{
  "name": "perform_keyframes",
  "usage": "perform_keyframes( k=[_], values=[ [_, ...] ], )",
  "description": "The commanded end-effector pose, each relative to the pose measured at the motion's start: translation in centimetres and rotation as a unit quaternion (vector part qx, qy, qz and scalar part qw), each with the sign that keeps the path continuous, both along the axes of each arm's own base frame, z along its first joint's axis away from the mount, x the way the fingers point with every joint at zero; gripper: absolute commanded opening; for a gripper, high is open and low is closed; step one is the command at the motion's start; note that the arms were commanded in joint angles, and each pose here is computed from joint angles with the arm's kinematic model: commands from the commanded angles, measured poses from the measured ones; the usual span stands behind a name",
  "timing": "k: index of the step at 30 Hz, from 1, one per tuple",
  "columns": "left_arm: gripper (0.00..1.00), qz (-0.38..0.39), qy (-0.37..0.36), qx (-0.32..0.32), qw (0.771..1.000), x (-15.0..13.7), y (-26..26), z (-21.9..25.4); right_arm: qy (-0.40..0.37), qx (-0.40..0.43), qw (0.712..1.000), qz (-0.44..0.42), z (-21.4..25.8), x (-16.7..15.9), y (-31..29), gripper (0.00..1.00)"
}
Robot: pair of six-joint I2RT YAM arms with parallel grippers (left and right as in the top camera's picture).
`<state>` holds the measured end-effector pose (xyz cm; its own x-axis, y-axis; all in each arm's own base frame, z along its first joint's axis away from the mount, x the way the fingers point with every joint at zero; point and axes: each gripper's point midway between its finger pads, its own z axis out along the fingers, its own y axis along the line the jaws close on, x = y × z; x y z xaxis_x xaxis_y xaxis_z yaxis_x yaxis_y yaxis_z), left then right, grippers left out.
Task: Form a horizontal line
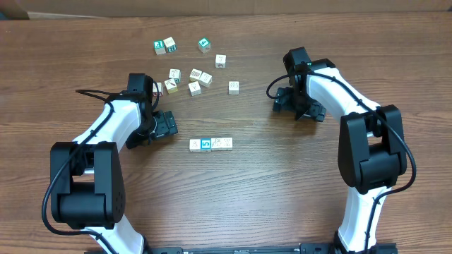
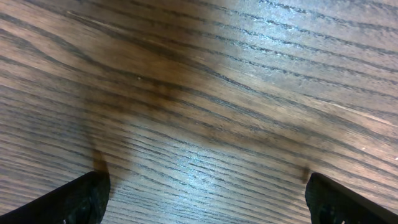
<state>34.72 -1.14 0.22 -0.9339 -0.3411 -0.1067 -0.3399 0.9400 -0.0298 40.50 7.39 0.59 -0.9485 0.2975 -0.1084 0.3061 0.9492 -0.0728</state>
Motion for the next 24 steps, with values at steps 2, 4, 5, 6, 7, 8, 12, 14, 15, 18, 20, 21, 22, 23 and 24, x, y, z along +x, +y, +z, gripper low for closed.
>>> perform_keyframes(
  k=[2,4,5,6,7,8,12,14,15,18,20,21,22,23,24],
  values=[
    [1.0,-0.002,0.003,0.007,1.0,-0.1,0.2,-0.3,-0.019,-0.003,1.0,0.002,-0.6,1.1,0.1,1.0],
    [1.0,-0.002,0.003,0.007,1.0,-0.1,0.2,-0.3,-0.035,0.001,0.999,0.001,-0.5,1.8,0.3,1.0],
    [1.0,-0.002,0.003,0.007,1.0,-0.1,0.2,-0.3,-0.042,0.002,0.999,0.001,-0.4,2.2,0.4,1.0],
    [1.0,-0.002,0.003,0.007,1.0,-0.1,0.2,-0.3,-0.047,0.003,0.999,0.001,-0.4,2.4,0.4,1.0],
    [1.0,-0.002,0.003,0.007,1.0,-0.1,0.2,-0.3,-0.053,0.005,0.999,0.001,-0.3,2.7,0.5,1.0],
    [1.0,-0.002,0.003,0.007,1.0,-0.1,0.2,-0.3,-0.06,0.006,0.998,0.001,-0.3,3.0,0.6,1.0],
    [1.0,-0.002,0.002,0.007,1.0,0.0,0.2,-0.3,-0.072,0.009,0.997,0.001,-0.2,3.6,0.7,1.0],
    [1.0,-0.002,0.002,0.007,1.0,0.0,0.2,-0.3,-0.073,0.009,0.997,0.001,-0.2,3.7,0.7,1.0],
    [1.0,-0.003,0.002,0.007,1.0,0.0,0.2,-0.3,-0.073,0.01,0.997,0.001,-0.2,3.7,0.7,1.0],
    [1.0,-0.002,0.002,0.007,1.0,0.0,0.2,-0.3,-0.073,0.01,0.997,0.001,-0.2,3.7,0.7,1.0],
    [1.0,-0.002,0.002,0.007,1.0,0.0,0.2,-0.3,-0.073,0.01,0.997,0.001,-0.2,3.7,0.7,1.0],
    [1.0,-0.002,0.002,0.007,1.0,0.0,0.2,-0.3,-0.073,0.01,0.997,0.001,-0.2,3.7,0.7,1.0],
    [1.0,-0.001,0.003,0.017,1.0,0.0,0.6,-0.4,-0.073,0.01,0.997,0.001,-0.2,3.7,0.7,1.0],
    [1.0,0.001,0.004,0.03,1.0,-0.1,1.1,-0.4,-0.073,0.01,0.997,0.001,-0.2,3.7,0.7,1.0],
    [1.0,0.002,0.004,0.043,0.999,-0.1,1.5,-0.4,-0.073,0.01,0.997,0.001,-0.2,3.7,0.7,1.0]
  ],
)
